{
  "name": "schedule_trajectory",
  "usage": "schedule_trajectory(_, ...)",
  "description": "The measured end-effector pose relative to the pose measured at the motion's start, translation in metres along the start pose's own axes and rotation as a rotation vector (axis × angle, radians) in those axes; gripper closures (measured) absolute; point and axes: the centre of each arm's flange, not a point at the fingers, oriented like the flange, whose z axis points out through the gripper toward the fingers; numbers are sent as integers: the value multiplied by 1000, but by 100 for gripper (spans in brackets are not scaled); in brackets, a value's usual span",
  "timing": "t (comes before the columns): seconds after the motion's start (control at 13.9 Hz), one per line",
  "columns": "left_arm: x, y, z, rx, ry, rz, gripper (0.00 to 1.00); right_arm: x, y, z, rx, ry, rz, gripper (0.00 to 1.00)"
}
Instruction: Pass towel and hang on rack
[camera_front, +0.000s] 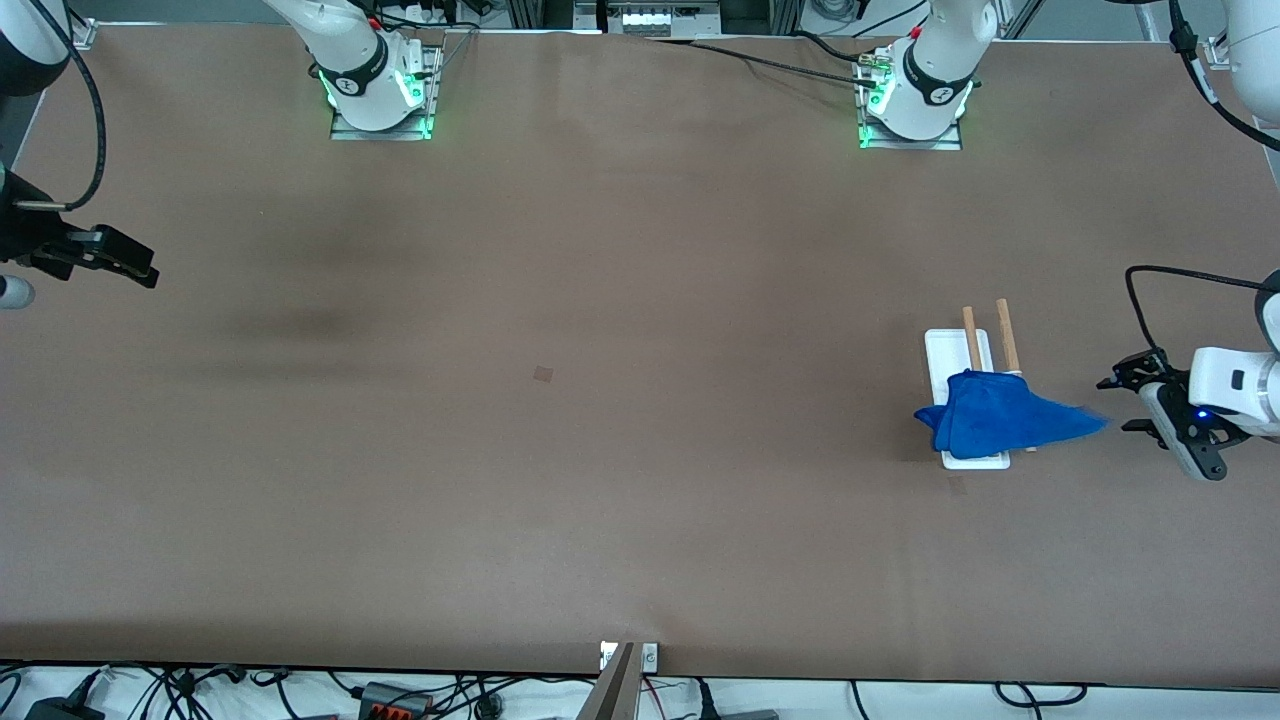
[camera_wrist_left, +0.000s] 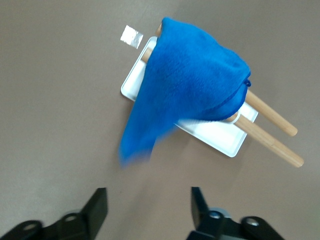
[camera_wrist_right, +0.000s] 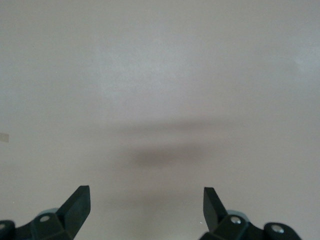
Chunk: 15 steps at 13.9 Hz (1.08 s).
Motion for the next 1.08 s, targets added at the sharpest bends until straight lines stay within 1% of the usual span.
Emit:
schedule_trajectory(0.14,-2,-1,0,-1,5,-2,0,0,0,-3,2,3,1,0)
schedule_trajectory(0.43,8,2,-5,6,14,12,0,0,-1,-6,3,7,-1,0)
schedule_trajectory(0.57,15,2,-14,25,25,12,0,0,-1,-11,3,13,0,0)
schedule_trajectory(0.72,26,5,-37,47,36,-12,0,-4,-2,-15,5,4,-1,0)
schedule_trajectory(0.86,42,16,-61,25,53,-46,0,-8,-6,-21,7,5,-9,0)
schedule_trajectory(1.08,61,32,-98,17,69,-136,0,-9,-9,-16,20,-5,-10,0)
